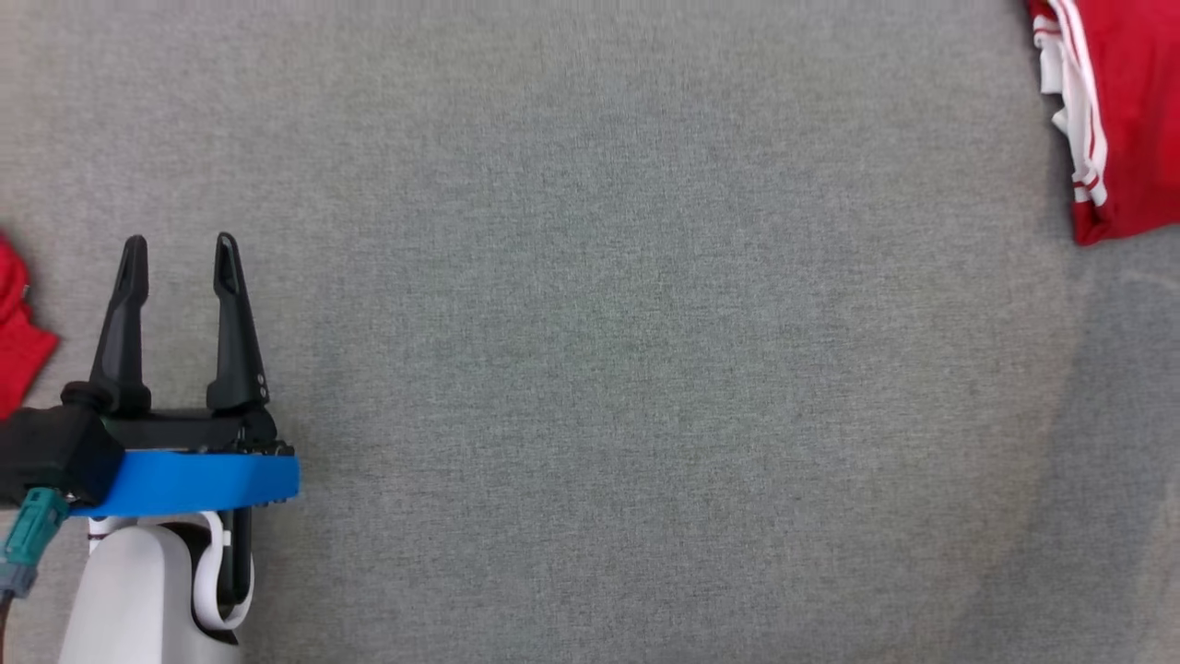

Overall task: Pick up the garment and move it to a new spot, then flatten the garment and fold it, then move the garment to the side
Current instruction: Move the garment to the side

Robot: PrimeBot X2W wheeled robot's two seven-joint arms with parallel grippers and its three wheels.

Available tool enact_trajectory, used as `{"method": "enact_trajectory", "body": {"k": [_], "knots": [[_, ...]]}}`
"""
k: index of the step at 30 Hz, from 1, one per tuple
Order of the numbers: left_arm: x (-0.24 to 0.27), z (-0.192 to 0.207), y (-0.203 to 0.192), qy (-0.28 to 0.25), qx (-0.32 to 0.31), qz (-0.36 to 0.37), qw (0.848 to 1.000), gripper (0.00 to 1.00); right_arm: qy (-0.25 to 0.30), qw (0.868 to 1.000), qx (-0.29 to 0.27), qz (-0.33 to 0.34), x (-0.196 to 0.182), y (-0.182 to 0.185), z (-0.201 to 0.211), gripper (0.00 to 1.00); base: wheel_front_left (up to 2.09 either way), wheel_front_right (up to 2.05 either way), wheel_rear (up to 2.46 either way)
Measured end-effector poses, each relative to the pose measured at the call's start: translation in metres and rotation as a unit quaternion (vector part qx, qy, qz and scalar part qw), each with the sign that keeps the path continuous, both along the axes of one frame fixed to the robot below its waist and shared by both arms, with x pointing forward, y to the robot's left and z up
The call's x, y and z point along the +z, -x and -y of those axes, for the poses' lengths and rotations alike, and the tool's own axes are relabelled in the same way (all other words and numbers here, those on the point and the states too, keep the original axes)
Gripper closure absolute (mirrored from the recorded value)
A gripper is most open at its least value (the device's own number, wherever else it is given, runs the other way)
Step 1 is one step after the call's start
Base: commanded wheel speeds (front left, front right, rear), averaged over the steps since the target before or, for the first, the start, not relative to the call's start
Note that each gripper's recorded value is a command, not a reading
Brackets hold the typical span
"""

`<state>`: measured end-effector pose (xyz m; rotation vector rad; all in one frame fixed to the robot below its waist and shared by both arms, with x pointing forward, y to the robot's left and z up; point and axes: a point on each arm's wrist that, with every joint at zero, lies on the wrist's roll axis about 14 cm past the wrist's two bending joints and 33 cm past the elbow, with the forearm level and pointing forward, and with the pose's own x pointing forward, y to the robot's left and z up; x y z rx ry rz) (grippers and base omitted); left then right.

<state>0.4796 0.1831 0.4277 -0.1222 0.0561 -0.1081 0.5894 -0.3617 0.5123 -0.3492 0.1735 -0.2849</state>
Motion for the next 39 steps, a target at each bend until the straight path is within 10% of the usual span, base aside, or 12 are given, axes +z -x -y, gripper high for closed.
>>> {"method": "enact_trajectory", "body": {"k": [19,39], "knots": [[0.052,-0.024,0.079,-0.008,0.051,0.033,0.998,0.00,-0.107,0.966,0.201,0.124,0.043,0.080,-0.169,0.00,0.00,0.00,0.00],[0.062,-0.018,0.111,-0.006,0.051,0.042,0.998,0.00,-0.199,0.957,0.184,0.102,0.004,0.194,-0.184,0.00,0.00,0.00,0.00]]}}
